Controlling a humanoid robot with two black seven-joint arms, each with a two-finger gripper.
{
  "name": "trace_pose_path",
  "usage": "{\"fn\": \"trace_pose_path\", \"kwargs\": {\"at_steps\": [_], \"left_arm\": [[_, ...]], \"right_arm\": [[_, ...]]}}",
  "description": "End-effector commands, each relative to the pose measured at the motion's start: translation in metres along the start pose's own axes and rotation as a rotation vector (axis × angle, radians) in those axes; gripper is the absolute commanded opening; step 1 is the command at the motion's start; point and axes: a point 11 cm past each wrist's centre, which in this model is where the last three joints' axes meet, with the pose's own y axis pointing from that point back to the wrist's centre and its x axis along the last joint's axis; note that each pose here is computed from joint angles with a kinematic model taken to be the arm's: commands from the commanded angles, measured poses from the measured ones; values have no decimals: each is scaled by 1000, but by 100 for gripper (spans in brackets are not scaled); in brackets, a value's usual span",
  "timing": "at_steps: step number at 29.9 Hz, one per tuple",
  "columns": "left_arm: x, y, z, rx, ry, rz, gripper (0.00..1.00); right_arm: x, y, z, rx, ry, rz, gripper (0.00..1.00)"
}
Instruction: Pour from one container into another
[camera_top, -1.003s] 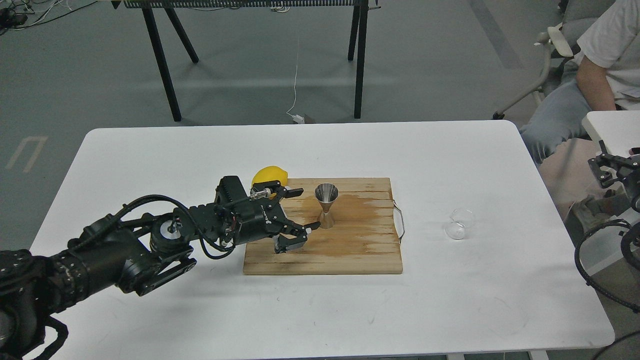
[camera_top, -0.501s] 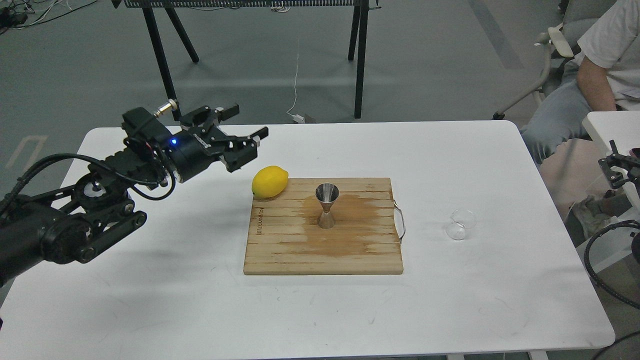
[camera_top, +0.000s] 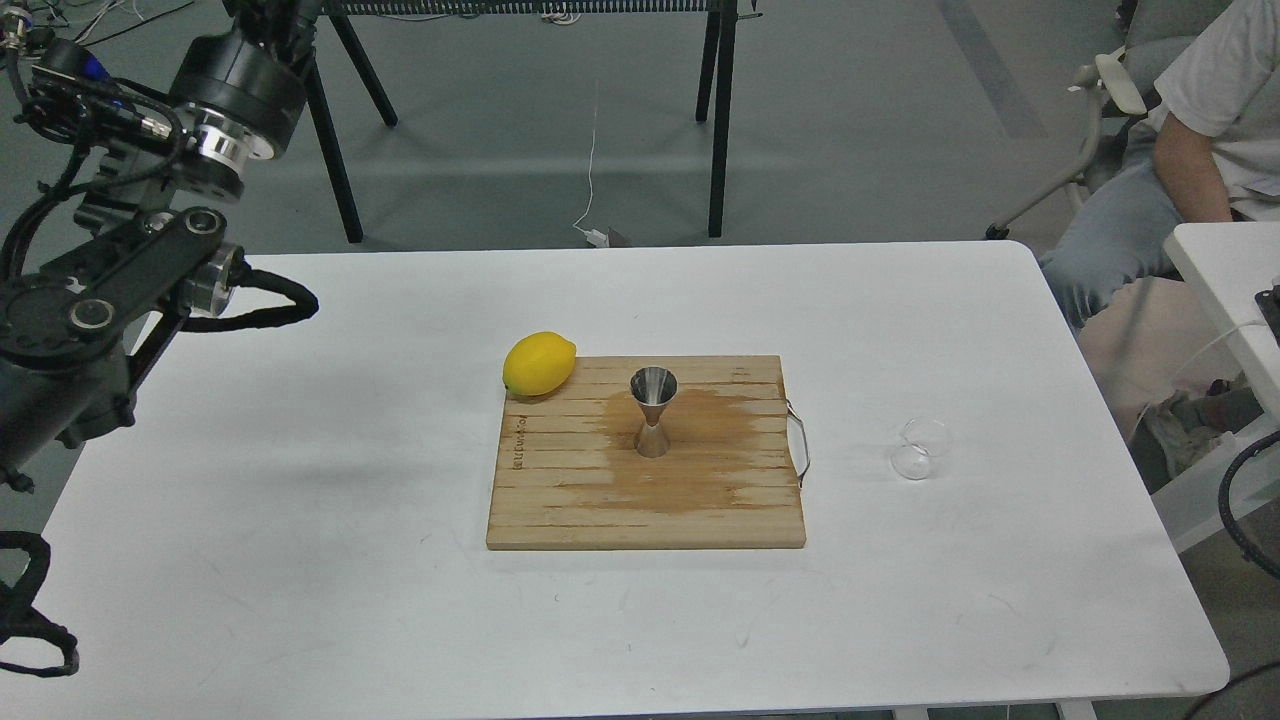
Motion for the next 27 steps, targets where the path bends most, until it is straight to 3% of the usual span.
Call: {"fn": "trace_pose_path", "kwargs": {"at_steps": [1,6,10,16,27], "left_arm": [[23,-8,0,16,246,91,100],[37,-9,3,-34,630,130,100],[37,-5,-12,-50,855,177,100],[38,3,-52,64,1072,249,100],[34,17,-65,57,1109,256,100]], "right_arm": [[0,14,22,-53,-47,-30,100],[-1,48,28,-83,-136,-75,100],[11,80,59,-169,-175,-53,100],[6,104,95,-260,-246,-61,100],[20,162,186,-427,-381,24,100]]}}
